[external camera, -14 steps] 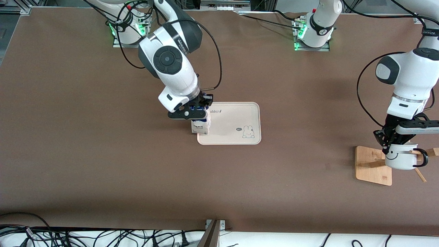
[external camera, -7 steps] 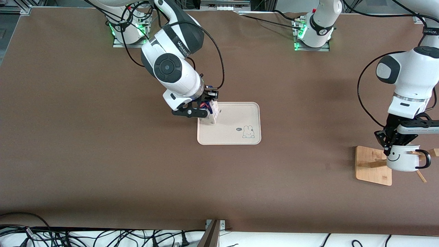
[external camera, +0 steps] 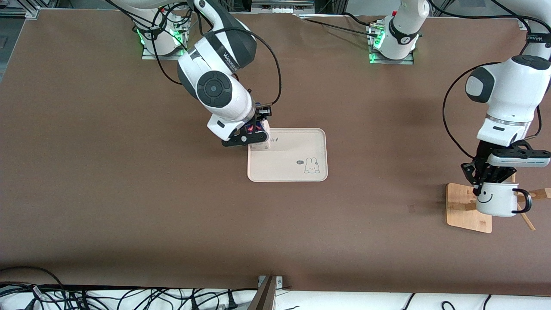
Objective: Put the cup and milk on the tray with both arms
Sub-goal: 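Carry the carton over the tray while the left gripper lifts the mug, then release the carton on the tray while the left gripper carries the mug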
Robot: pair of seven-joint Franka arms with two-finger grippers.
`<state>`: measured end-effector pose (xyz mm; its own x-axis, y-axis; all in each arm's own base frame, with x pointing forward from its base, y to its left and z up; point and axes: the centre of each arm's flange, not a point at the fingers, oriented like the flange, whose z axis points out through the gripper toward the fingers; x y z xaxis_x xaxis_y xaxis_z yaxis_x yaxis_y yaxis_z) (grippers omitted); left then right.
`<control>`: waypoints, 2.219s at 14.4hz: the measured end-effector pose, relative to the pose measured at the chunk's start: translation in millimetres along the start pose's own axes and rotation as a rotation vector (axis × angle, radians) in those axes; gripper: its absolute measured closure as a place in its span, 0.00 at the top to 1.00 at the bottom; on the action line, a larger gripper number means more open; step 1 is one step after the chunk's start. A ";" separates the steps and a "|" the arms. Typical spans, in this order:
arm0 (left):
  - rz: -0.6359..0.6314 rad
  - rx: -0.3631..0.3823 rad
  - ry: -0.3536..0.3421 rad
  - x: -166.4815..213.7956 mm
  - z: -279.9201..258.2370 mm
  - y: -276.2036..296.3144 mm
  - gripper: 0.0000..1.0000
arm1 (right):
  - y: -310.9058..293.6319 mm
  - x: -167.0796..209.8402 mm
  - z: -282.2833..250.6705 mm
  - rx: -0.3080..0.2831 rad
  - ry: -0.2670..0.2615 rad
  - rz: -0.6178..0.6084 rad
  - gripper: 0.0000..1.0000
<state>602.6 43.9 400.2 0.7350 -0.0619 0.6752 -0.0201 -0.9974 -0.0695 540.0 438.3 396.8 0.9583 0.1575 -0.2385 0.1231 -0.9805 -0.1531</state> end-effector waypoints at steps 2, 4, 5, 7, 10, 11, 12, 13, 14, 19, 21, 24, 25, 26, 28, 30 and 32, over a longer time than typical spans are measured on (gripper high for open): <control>0.019 -0.017 0.002 2.2 -0.6 15.2 0.08 | 3.5 8.1 6.8 0.007 0.013 -0.022 0.40; 0.038 -0.038 -0.010 2.3 0.3 32.0 0.08 | 8.9 18.8 17.2 0.011 0.020 -0.025 0.40; 0.047 -0.047 -0.012 2.9 0.2 39.3 0.08 | 12.4 24.9 23.2 0.011 0.019 -0.027 0.40; 0.063 -0.064 -0.026 4.3 0.2 52.4 0.08 | 19.4 37.3 31.1 0.012 0.018 -0.024 0.40; 0.092 -0.089 -0.081 9.8 0.4 73.8 0.08 | 21.0 44.9 33.7 0.016 0.022 -0.022 0.40; 0.102 -0.097 -0.116 12.8 0.3 80.7 0.08 | 20.1 45.2 35.6 0.015 0.019 -0.023 0.40; 0.112 -0.104 -0.154 16.5 -0.2 86.6 0.08 | 17.9 44.6 39.4 0.014 0.014 -0.026 0.40; 0.119 -0.111 -0.187 20.4 -1.3 92.0 0.08 | 14.1 43.6 44.5 0.013 0.009 -0.031 0.40; 0.126 -0.117 -0.220 24.5 -3.0 97.2 0.08 | 9.3 42.9 49.7 0.013 0.009 -0.036 0.40; 0.161 -0.143 -0.435 31.8 -8.6 121.8 0.08 | 1.5 42.9 62.5 0.013 0.009 -0.045 0.42; 0.150 -0.144 -0.505 29.2 -7.1 129.8 0.08 | 3.1 44.0 61.7 0.013 0.011 -0.042 0.60; 0.153 -0.150 -0.611 19.7 -2.4 141.5 0.08 | 6.8 46.3 48.0 0.015 0.024 -0.036 0.89; 0.154 -0.151 -0.642 20.2 -2.8 147.4 0.08 | 9.2 44.5 36.3 0.011 0.022 -0.034 0.98; 0.153 -0.152 -0.669 22.4 -3.6 153.5 0.08 | 11.9 40.0 21.9 0.004 0.014 -0.034 1.00; 0.161 -0.158 -0.713 26.6 -4.3 167.5 0.08 | 16.7 26.1 -20.5 -0.007 0.007 -0.036 1.00; 0.169 -0.180 -0.743 27.8 -2.2 188.0 0.08 | 34.7 10.4 -84.5 -0.016 0.040 -0.017 1.00; 0.159 -0.239 -0.784 22.5 5.9 217.2 0.08 | 84.2 -3.4 -158.9 -0.035 0.102 0.042 1.00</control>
<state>618.8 -173.9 396.0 0.9683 -0.2463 -0.0422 -0.2414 -0.9656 0.0966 588.1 336.6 537.0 0.9839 0.1049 -0.1450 0.0892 -0.9898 -0.1109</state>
